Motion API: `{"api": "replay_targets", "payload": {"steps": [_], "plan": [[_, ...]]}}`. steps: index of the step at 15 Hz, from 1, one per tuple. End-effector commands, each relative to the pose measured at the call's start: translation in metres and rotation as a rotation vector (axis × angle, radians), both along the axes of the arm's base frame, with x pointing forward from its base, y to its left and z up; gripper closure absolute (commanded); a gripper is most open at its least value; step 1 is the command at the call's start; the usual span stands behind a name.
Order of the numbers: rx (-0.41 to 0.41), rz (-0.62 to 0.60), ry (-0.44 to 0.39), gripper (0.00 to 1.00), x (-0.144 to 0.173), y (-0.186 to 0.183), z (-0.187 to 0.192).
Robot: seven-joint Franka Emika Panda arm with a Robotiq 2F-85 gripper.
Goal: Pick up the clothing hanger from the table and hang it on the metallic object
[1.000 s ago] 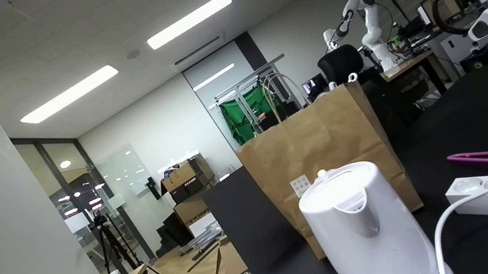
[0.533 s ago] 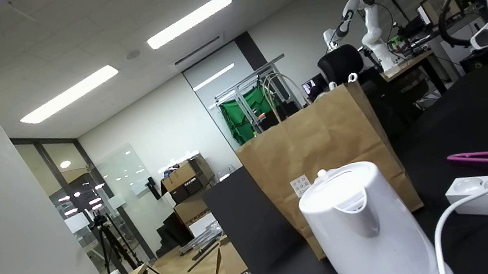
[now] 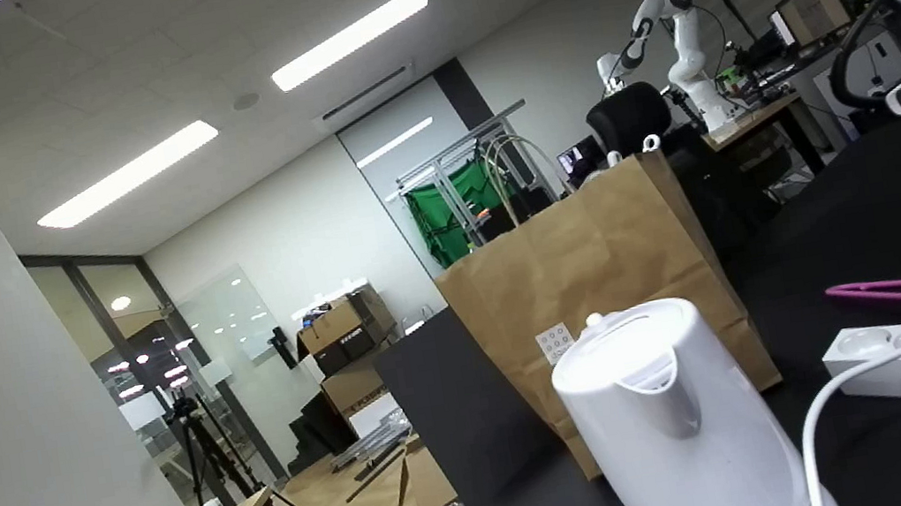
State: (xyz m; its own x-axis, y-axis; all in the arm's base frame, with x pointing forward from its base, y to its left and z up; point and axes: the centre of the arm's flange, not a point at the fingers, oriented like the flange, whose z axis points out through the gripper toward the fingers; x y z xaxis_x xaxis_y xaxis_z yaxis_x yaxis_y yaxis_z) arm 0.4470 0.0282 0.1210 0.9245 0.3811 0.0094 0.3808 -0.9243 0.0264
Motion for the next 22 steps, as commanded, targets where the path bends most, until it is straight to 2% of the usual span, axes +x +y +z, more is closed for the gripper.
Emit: {"api": "replay_targets", "payload": {"steps": [1,5,6,12,16,17,22], "plan": [[-0.030,-0.018,-0.014,0.67,-0.001,0.006,-0.005],[-0.047,-0.022,-0.011,0.95,-0.002,0.005,-0.008],[-0.051,-0.023,-0.009,0.99,-0.002,0.004,-0.008],[-0.099,-0.038,0.005,0.98,0.006,-0.005,-0.004],[-0.055,-0.060,-0.016,0.98,0.020,-0.012,0.024],[-0.033,-0.077,-0.031,0.98,0.023,-0.014,0.032],[0.193,-0.189,-0.053,0.98,0.035,-0.031,0.073]]}}
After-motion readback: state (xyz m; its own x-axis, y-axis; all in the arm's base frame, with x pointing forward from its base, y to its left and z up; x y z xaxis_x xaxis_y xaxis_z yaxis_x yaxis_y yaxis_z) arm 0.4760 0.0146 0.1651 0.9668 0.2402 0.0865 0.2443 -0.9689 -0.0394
